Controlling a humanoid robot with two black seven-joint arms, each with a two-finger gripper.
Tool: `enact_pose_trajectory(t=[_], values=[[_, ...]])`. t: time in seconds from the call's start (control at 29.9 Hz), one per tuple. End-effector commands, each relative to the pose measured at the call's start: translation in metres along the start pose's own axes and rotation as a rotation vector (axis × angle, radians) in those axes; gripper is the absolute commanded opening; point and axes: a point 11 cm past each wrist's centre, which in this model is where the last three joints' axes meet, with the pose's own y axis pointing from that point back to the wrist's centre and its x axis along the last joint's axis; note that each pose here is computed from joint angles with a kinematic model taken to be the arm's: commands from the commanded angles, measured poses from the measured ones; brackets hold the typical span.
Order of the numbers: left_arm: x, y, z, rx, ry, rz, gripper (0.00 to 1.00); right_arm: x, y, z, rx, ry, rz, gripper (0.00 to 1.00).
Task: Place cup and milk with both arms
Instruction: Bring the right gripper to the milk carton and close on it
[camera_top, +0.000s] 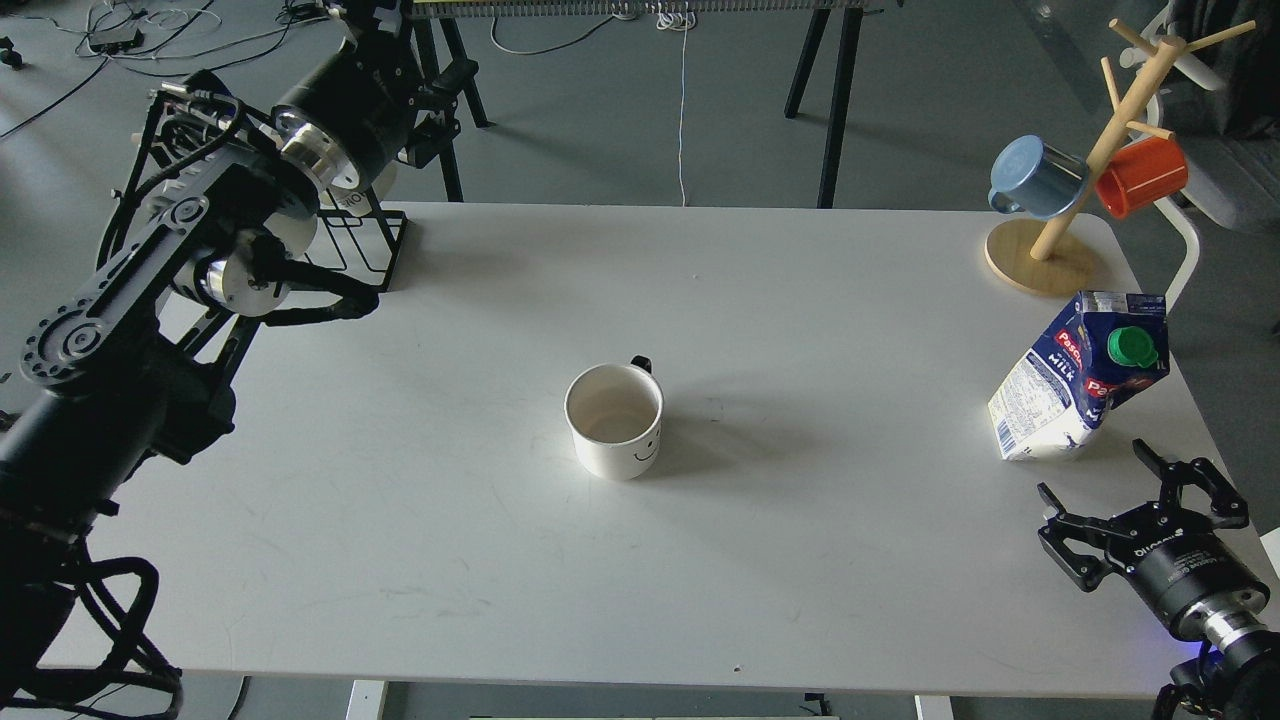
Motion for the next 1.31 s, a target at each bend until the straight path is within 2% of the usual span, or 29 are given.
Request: enact_pose_trajectory(t=[0.0,0.3,0.8,1.07,1.27], values=[[0.001,0.000,0.000,0.001,-0.002,0.002,0.99,-0.002,-0.003,0.002,0.014,-0.022,-0.013,0.99],[0.000,0.000,0.001,0.001,-0.003,0.000,0.99,-0.012,-0.016,0.017,0.033,-0.076,-0.059,0.99],[-0.001,-0.001,-0.002,0.009,-0.036,0.001,0.99,-0.013,-0.029,0.006,0.115,-0.101,-0.079,0.99],[0.000,0.000,-0.004,0.016,-0.057,0.004,0.99,-0.019,-0.042,0.017,0.119,-0.128,-0.101,0.99],[0.000,0.000,-0.004,0.016,-0.058,0.004,0.99,-0.027,-0.050,0.027,0.133,-0.180,-0.127,0.90]])
